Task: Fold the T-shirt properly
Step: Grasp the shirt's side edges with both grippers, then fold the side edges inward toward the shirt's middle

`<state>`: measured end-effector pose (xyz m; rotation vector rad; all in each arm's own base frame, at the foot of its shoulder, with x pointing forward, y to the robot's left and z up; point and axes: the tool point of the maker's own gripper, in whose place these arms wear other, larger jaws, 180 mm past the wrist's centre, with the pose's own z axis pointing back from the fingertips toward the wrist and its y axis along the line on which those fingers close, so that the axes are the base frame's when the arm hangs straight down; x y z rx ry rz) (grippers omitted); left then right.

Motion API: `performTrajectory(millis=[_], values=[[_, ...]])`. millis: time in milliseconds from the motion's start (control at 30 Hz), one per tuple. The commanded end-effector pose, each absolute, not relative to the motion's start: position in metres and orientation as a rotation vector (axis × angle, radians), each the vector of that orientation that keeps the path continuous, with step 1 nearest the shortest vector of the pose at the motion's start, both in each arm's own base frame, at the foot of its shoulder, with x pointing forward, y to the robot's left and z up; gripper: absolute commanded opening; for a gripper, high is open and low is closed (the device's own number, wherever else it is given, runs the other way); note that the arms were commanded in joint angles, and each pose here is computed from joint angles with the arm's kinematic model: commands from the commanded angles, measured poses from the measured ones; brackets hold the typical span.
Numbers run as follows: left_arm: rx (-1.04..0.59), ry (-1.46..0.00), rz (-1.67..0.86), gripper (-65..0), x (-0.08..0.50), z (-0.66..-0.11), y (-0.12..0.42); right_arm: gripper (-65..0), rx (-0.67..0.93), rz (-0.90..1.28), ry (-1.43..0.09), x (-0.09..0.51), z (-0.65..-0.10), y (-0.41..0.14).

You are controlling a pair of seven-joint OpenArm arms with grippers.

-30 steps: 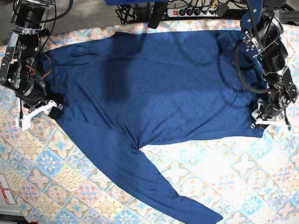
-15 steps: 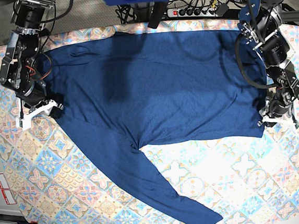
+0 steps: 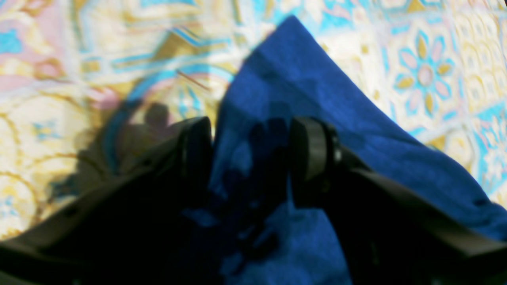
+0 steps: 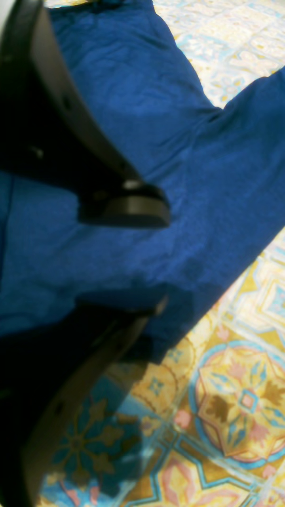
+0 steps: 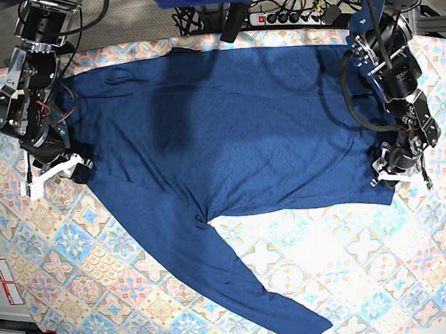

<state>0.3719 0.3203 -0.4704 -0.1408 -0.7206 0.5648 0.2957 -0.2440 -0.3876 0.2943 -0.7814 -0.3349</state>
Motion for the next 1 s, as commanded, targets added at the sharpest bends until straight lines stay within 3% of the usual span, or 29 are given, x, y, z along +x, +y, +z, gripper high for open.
performTrajectory(millis=[0, 100, 200, 533, 867, 967], values=[[-0.176, -0.666, 0.550, -38.4, 0.370, -0.475, 0.306, -40.9, 0.289, -0.321, -0.832, 0.304, -0.373, -0.249], [-0.166, -0.695, 0.532, -48.2, 0.374, -0.466, 0.306, -40.9, 0.288, -0.321, -0.833, 0.305, -0.373, -0.249], [-0.154, -0.715, 0.508, -65.0, 0.374, -0.459, 0.304, -40.9, 0.288, -0.322, -0.832, 0.305, -0.373, -0.249], [-0.057, -0.797, 0.379, -65.0, 0.362, -0.433, 0.311, -41.2, 0.308, -0.158, -0.843, 0.337, -0.358, -0.219], [-0.076, -0.851, 0.371, -65.0, 0.336, -0.410, 0.316, -40.8, 0.132, 0.086, -0.650, 0.377, -0.402, -0.214], [-0.122, -0.847, 0.390, -65.0, 0.335, -0.405, 0.312, -37.8, 0.103, 0.151, -0.612, 0.387, -0.413, -0.217]])
